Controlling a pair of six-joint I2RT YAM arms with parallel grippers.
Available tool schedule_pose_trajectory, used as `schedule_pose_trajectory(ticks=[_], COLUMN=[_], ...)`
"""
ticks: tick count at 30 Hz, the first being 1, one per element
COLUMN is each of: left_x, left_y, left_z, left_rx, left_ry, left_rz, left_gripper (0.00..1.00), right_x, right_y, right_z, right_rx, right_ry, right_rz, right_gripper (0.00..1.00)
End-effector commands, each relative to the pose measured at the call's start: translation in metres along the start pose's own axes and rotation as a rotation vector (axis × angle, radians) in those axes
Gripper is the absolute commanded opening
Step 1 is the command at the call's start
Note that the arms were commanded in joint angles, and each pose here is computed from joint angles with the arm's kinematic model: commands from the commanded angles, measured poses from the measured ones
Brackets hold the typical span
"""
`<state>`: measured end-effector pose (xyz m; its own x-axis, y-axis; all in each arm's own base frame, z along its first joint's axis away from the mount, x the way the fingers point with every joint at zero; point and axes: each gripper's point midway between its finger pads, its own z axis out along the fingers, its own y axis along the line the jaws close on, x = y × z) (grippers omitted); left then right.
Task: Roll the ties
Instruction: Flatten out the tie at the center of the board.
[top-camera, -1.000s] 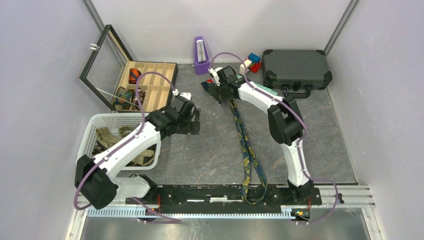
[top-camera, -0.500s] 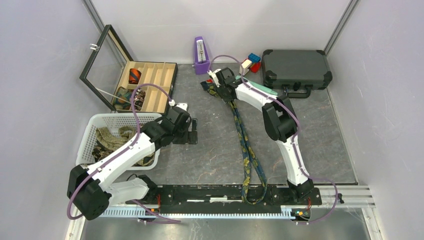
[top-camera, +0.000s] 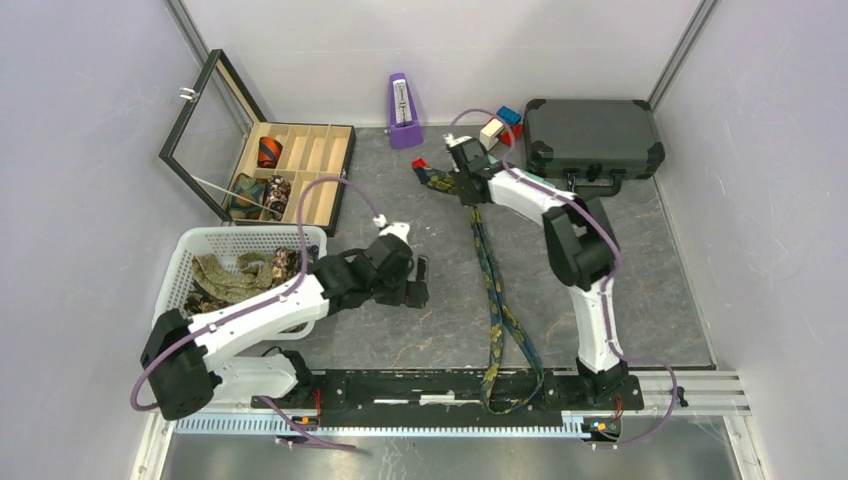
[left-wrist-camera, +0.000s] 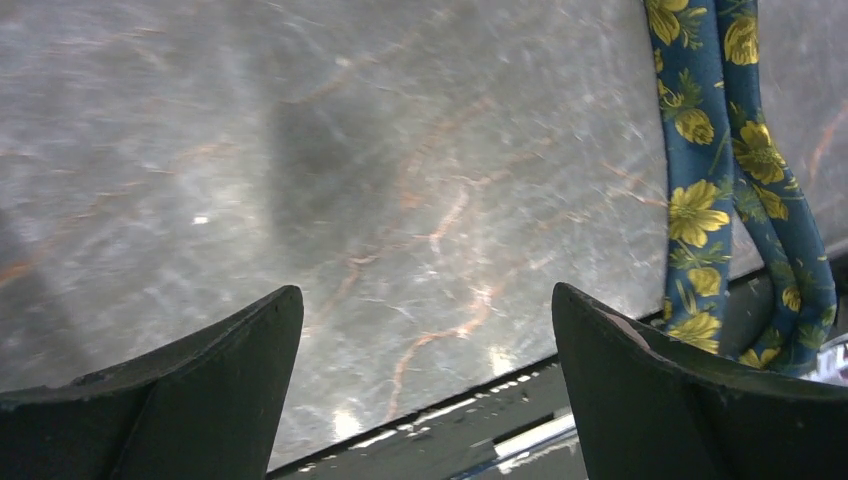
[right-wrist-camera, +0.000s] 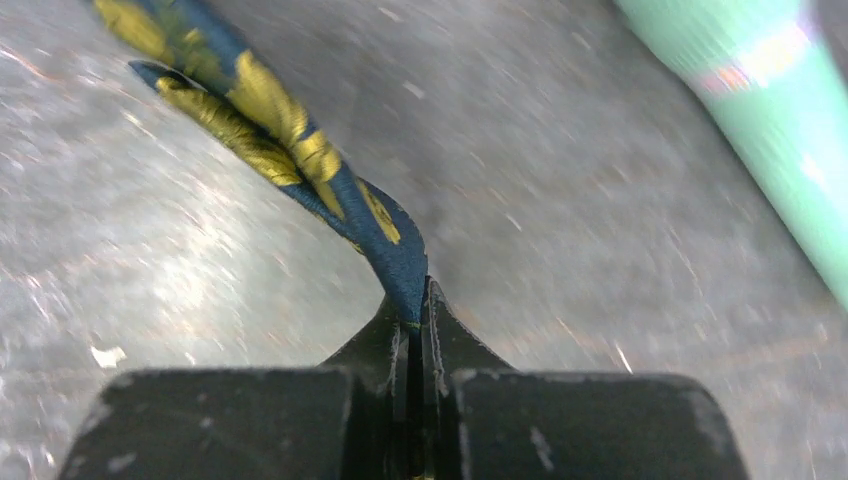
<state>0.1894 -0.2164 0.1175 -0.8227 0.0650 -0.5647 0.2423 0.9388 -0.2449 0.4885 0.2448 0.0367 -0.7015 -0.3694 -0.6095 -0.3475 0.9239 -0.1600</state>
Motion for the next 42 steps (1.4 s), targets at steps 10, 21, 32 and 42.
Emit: schedule_pose_trajectory(ticks=[10,21,32,42], left_x=[0.010,0.014,0.026,0.043], left_y=[-0.147,-0.224,-0.245,-0.236], left_z=[0.036,0.080,0.138,0.155], left_rx=[0.085,0.118,0.043,0.020], left_ry=[-0.016,-0.004,0.036,0.070], left_rz=[0.023,0.054,0.070,0.089], left_gripper=[1.00,1.00,1.00,0.64], right_x=[0.037,0.068,0.083,0.083], right_y=[-0.129,-0.213,-0.229,-0.229], right_z=[-0.080,-0.089,-0.082,-0.082], right_rx=[0.117,0.331,0.320,0.288], right_ry=[-0.130,-0.091,-0.071,-0.079], right_rz=[0.642,0.783,0.834,0.842], right_gripper=[0.00,0.00,0.00,0.00])
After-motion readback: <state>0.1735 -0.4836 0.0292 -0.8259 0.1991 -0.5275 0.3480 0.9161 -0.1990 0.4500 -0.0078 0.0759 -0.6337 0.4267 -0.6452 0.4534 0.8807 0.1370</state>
